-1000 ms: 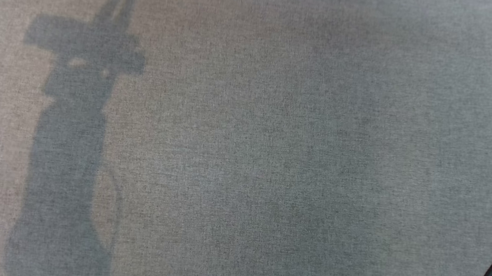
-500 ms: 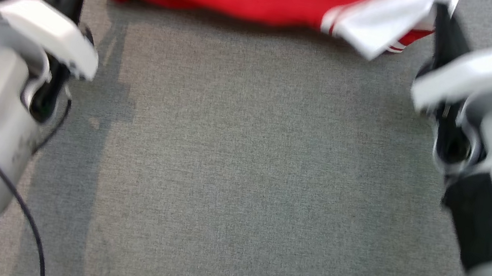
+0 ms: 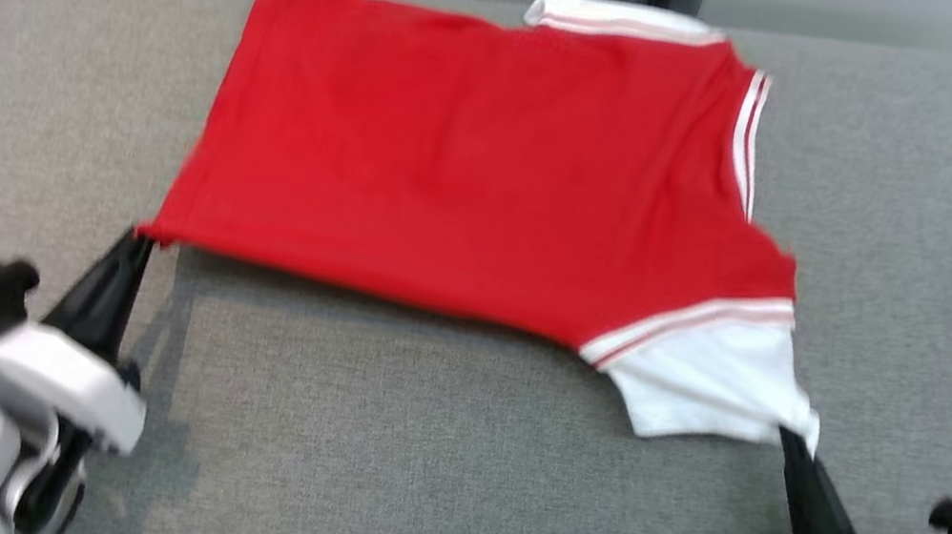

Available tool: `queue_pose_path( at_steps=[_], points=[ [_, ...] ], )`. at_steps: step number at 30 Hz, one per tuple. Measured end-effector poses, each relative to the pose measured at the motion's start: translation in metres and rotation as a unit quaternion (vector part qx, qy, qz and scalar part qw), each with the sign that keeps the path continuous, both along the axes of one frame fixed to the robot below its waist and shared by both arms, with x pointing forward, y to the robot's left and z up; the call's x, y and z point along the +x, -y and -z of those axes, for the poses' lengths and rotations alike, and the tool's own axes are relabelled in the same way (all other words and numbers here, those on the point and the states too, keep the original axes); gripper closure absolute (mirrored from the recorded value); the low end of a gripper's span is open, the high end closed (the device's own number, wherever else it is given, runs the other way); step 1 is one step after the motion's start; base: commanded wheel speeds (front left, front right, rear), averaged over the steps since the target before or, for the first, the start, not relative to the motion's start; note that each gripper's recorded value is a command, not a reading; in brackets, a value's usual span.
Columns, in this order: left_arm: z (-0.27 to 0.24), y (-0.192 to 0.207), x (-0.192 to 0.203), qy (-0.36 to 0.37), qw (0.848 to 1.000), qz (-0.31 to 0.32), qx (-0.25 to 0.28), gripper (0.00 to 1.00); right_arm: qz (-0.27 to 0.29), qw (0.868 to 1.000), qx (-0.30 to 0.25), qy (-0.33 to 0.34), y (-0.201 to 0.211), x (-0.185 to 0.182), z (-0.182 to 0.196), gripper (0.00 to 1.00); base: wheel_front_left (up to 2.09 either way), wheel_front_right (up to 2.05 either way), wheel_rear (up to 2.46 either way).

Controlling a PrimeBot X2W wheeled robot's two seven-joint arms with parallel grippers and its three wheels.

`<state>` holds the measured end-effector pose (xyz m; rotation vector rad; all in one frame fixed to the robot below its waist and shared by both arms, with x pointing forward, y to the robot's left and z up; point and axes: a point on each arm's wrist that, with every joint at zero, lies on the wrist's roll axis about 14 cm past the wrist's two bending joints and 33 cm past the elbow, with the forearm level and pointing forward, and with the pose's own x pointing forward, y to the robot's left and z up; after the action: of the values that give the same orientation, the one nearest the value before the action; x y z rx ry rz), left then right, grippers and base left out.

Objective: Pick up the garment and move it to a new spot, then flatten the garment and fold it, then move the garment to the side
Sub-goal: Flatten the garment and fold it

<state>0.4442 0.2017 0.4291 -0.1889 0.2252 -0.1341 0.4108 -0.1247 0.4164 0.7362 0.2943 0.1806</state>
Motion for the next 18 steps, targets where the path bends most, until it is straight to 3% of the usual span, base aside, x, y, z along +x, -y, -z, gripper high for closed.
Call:
queue_pose_path(
  at_steps=[11,18],
  points=[
    [-0.02,0.007,-0.086,-0.039,0.999,-0.021,0.013,1.0,0.004,0.998,-0.011,-0.058,0.03,-0.096,-0.009,1.0,0.0,0.0,0.0],
    [-0.033,0.005,-0.131,-0.076,0.996,-0.045,0.016,1.0,-0.001,0.993,-0.035,-0.109,0.044,-0.131,-0.016,1.0,0.0,0.0,0.0]
  ],
)
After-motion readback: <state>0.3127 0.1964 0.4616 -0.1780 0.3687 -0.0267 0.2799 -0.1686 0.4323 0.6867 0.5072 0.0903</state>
